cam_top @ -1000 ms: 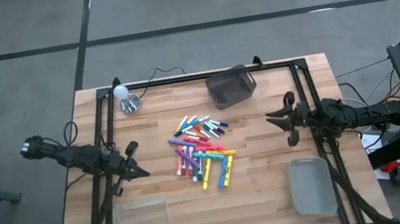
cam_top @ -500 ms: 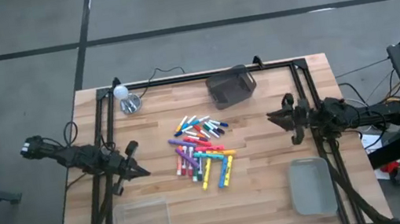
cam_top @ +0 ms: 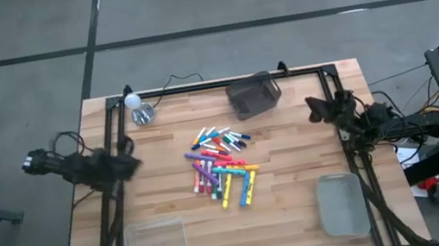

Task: Pick & Place Markers
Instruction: Put the yellow highlighter pen into the gray bin

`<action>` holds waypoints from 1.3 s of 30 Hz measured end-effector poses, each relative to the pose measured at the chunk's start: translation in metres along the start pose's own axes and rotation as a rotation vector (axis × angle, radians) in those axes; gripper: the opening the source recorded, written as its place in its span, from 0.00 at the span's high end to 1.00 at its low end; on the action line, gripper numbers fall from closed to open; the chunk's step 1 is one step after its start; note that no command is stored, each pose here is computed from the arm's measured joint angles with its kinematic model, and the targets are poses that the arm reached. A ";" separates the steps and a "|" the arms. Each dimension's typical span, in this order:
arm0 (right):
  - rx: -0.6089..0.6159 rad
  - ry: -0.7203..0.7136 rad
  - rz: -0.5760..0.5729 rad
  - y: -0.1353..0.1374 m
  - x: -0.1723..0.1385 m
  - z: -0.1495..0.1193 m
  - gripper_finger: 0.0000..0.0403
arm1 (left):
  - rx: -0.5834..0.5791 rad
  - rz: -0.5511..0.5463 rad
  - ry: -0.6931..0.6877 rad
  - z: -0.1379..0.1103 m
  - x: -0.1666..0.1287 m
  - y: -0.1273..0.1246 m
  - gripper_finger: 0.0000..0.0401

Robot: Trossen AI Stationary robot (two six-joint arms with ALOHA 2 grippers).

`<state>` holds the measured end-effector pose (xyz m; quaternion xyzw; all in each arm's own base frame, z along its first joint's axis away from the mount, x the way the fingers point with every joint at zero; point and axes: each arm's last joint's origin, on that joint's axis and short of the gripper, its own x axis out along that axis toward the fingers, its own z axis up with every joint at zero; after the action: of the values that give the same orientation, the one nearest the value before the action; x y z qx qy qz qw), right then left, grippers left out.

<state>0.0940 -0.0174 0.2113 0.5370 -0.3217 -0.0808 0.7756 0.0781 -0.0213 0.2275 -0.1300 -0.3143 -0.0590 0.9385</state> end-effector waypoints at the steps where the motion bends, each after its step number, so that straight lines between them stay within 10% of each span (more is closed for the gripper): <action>1: -0.035 -0.008 -0.008 -0.001 0.000 0.000 0.83 | -0.039 0.013 -0.094 0.009 0.000 0.000 1.00; 10: 0.191 0.078 0.017 0.000 0.001 -0.003 0.83 | -0.392 -0.041 -0.694 0.063 -0.023 0.004 1.00; 21: 0.062 0.423 -0.187 0.005 0.022 -0.021 0.83 | -0.591 0.665 -0.197 0.011 0.013 0.012 1.00; 32: -0.398 0.812 -0.642 0.031 0.070 -0.035 0.83 | -0.557 0.774 -0.193 0.026 0.041 0.006 1.00; 39: -0.427 0.915 -0.716 0.026 0.116 -0.064 0.83 | -0.589 0.571 -0.143 0.045 0.053 -0.002 1.00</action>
<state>0.2166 -0.0115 0.2686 0.4248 0.2668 -0.1603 0.8501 0.0939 -0.0121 0.2940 -0.4788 -0.2996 0.1256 0.8156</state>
